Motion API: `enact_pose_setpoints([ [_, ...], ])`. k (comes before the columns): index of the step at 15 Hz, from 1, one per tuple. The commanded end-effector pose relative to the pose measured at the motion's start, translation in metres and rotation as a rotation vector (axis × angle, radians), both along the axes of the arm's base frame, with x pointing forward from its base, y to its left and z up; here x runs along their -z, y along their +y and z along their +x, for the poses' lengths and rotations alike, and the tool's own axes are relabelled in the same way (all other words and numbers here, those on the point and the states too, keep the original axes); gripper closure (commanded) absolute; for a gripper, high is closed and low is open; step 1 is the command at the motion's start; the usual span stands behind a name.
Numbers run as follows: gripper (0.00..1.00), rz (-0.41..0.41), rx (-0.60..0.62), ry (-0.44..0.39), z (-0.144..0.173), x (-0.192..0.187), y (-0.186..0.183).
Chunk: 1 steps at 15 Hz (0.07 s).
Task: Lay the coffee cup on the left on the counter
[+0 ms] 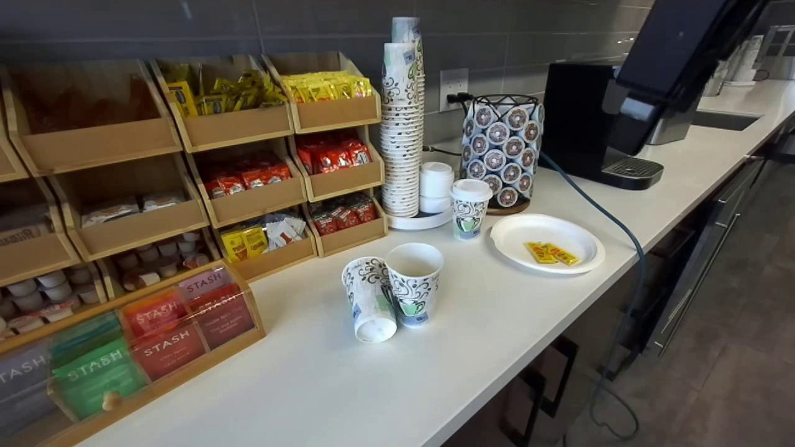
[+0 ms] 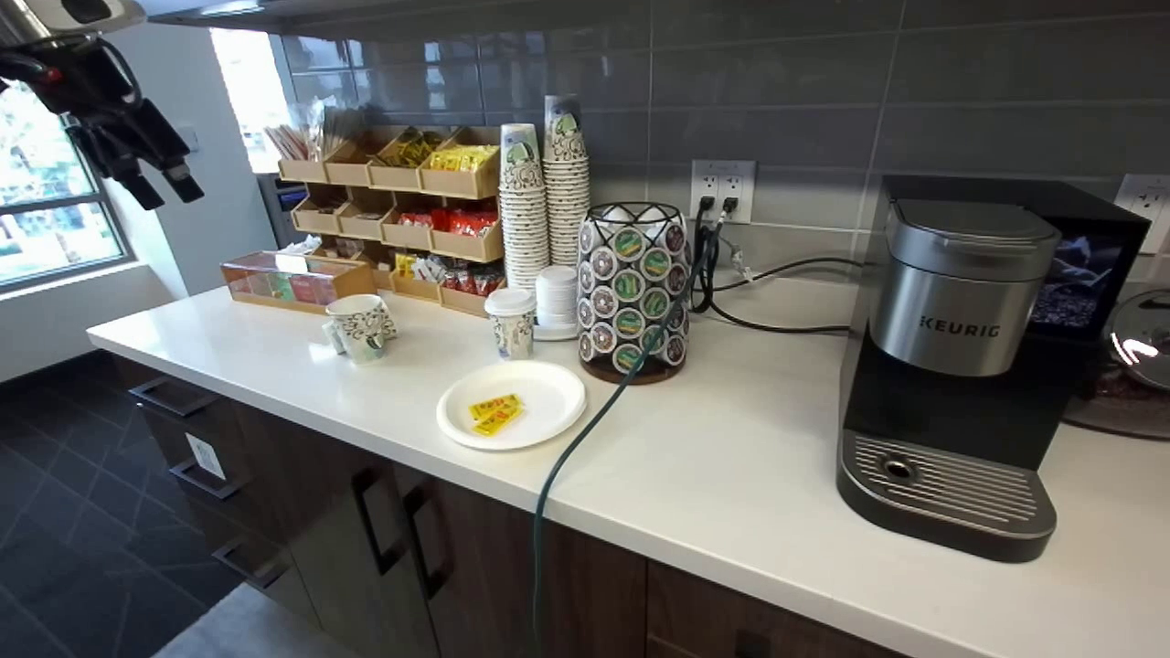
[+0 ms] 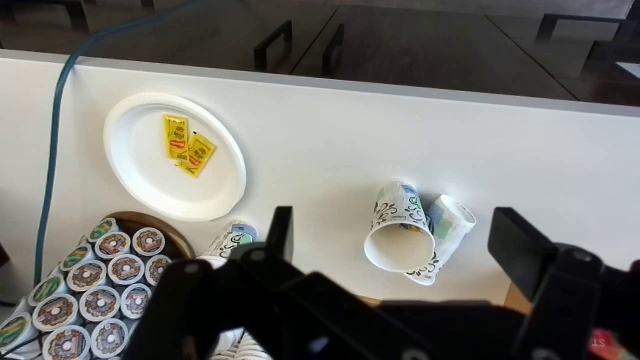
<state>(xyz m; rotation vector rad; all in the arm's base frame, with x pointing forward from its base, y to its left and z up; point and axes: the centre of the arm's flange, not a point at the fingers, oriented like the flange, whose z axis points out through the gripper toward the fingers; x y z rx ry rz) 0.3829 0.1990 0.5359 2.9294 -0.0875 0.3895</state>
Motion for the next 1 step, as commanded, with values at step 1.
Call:
enact_pose_setpoints([
  [1, 0.0, -0.002, -0.001, 0.004, 0.0, 0.0019, 0.0003],
])
